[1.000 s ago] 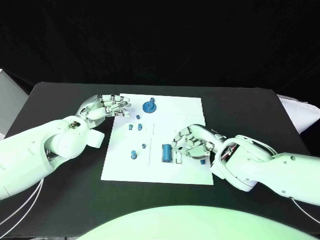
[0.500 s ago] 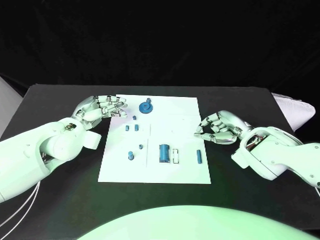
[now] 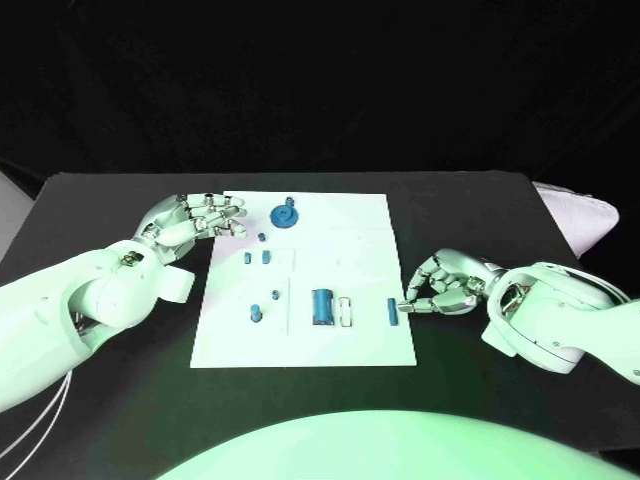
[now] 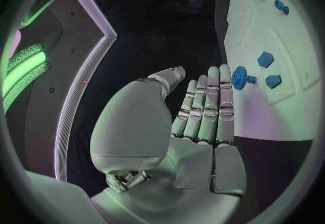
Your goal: Assemble the parts on the task board
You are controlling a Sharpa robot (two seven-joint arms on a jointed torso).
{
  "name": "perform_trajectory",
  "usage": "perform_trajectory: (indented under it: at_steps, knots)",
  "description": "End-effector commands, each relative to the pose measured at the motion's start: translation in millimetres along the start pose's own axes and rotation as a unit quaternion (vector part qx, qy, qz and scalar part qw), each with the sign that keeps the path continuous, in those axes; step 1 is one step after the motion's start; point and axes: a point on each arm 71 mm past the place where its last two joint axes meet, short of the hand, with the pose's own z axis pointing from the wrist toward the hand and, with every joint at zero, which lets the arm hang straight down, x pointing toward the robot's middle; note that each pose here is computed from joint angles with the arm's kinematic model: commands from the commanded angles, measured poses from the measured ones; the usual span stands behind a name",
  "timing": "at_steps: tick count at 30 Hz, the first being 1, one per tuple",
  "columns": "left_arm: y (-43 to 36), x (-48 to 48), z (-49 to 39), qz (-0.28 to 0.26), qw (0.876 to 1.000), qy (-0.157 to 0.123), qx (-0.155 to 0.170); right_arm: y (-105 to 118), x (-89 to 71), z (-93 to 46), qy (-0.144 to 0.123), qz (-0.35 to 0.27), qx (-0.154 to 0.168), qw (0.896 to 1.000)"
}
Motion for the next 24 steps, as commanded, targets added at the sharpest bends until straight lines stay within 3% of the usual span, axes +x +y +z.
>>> perform_trajectory:
  at_steps: [1, 13, 24]
  knots:
    - [-1.0, 2.0, 0.0, -0.004, 1.0, 0.004, 0.008, -0.4, 7.9, 0.0, 0.012, -0.061, 0.019, 0.998]
    - [-0.6, 1.9, -1.1, -0.004, 1.0, 0.006, 0.006, 6.0, 25.9, 9.7, 0.001, -0.078, 0.026, 0.997]
    - [-0.3, 1.9, -1.4, -0.005, 1.0, 0.006, 0.004, 9.3, 32.4, 16.5, -0.006, -0.089, 0.029, 0.996]
